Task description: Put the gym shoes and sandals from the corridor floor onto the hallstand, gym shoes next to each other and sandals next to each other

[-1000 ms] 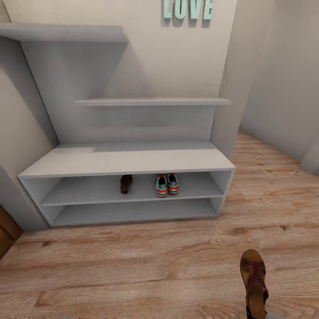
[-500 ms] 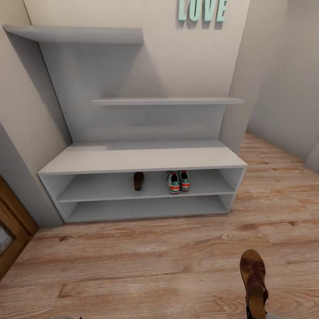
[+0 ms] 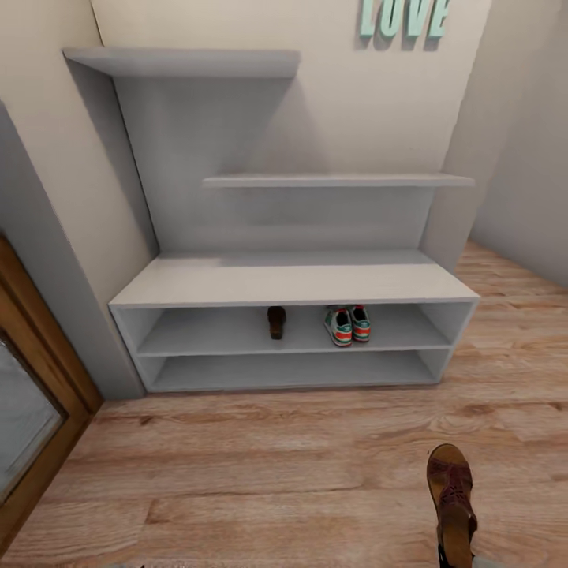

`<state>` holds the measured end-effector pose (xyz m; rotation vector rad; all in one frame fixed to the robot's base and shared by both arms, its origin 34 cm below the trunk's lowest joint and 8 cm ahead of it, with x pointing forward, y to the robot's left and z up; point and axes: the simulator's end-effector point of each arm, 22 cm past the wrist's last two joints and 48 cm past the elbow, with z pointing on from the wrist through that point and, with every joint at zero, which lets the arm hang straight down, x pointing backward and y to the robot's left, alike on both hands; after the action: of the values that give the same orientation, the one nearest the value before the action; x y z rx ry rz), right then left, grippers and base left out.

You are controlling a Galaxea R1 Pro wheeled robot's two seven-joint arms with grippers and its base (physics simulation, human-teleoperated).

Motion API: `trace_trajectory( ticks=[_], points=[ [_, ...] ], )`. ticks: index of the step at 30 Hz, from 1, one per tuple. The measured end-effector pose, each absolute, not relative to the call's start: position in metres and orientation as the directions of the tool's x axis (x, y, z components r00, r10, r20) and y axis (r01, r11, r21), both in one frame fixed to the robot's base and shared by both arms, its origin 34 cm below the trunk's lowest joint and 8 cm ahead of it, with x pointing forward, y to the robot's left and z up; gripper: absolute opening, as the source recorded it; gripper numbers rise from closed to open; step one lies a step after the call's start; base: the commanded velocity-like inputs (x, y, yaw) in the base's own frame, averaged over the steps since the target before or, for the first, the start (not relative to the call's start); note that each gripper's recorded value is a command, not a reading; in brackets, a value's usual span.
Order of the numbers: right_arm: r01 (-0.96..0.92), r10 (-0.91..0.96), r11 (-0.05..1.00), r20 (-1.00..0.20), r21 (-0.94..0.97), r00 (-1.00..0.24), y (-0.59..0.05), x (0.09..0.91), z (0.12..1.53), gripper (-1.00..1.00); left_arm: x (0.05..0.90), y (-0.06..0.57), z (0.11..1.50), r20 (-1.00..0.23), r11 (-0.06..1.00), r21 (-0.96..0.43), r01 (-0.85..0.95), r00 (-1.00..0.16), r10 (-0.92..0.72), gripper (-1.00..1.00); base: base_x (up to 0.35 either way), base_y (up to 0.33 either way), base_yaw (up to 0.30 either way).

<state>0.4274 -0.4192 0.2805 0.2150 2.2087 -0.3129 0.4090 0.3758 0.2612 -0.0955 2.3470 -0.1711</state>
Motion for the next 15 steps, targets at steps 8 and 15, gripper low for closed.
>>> trace_trajectory(
  ticks=[8, 15],
  points=[
    [0.267, 0.046, 0.952, -0.795, -0.148, -0.605, -0.4202, 0.4275, 0.2809, -1.0, 0.4103, 0.3767, 0.2622, -0.703, 0.988, -0.151, -0.017, -0.701, -0.119, 1.0, 0.001, 0.307, 0.143],
    [0.26, 0.042, 0.954, -0.792, -0.149, -0.609, -0.4196, 0.4265, 0.28, -1.0, 0.4095, 0.377, 0.2616, -0.701, 0.988, -0.15, -0.019, -0.703, -0.12, 1.0, 0.074, 0.307, 0.01]
  ],
)
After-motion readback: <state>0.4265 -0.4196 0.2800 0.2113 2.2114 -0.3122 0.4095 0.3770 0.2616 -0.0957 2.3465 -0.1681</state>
